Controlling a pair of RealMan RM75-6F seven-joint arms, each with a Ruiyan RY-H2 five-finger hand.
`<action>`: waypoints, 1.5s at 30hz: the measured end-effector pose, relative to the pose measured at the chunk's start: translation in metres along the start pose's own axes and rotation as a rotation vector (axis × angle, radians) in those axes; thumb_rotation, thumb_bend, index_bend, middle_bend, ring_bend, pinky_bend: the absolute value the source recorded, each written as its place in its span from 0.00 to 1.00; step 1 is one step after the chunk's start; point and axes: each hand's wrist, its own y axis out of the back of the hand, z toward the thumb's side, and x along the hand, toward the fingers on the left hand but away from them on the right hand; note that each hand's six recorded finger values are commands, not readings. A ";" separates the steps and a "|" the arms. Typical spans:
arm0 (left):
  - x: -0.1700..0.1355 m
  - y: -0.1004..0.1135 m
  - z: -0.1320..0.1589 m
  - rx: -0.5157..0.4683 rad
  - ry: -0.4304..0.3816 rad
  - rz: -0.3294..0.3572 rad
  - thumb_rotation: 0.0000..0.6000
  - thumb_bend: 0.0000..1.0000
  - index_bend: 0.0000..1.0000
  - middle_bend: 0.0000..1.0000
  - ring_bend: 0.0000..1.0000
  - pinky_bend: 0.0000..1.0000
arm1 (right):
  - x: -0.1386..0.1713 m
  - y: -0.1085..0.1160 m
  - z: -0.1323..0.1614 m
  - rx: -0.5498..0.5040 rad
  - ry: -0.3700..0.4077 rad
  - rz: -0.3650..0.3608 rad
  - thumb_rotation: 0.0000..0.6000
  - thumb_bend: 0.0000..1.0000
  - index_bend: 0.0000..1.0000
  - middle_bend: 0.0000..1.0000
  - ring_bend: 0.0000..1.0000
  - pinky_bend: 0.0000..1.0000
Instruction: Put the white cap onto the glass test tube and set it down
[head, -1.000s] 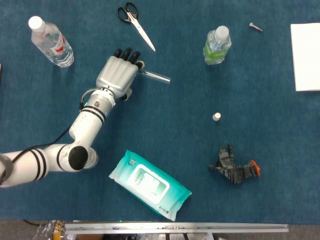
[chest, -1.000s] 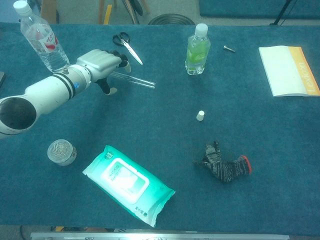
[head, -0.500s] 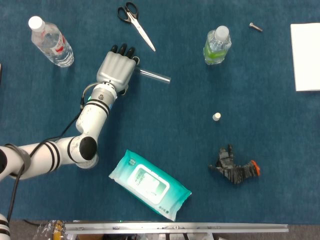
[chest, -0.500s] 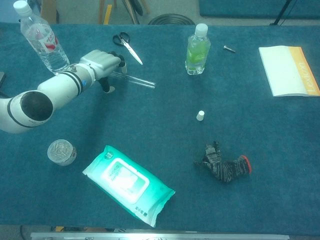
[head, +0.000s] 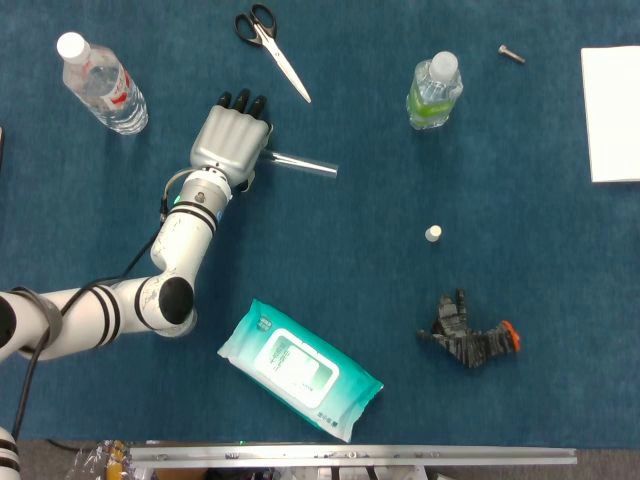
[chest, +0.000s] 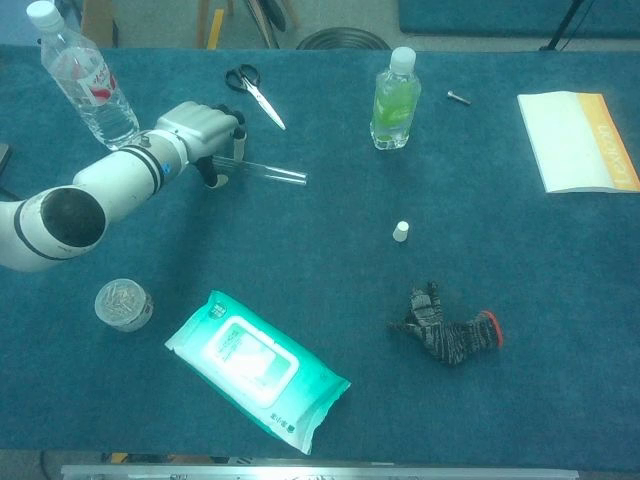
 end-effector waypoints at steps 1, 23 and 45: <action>-0.001 0.000 -0.001 -0.004 0.001 0.002 1.00 0.32 0.37 0.07 0.00 0.08 | 0.000 0.000 0.000 0.000 0.001 0.001 1.00 0.51 0.37 0.40 0.31 0.45; -0.022 -0.007 -0.010 -0.080 0.004 0.000 1.00 0.32 0.39 0.09 0.00 0.08 | 0.008 0.002 0.008 0.004 0.013 -0.006 1.00 0.51 0.37 0.40 0.31 0.45; -0.025 -0.012 0.031 -0.175 -0.003 0.008 1.00 0.32 0.43 0.13 0.01 0.09 | 0.019 0.011 0.005 -0.001 0.007 -0.019 1.00 0.51 0.37 0.40 0.31 0.45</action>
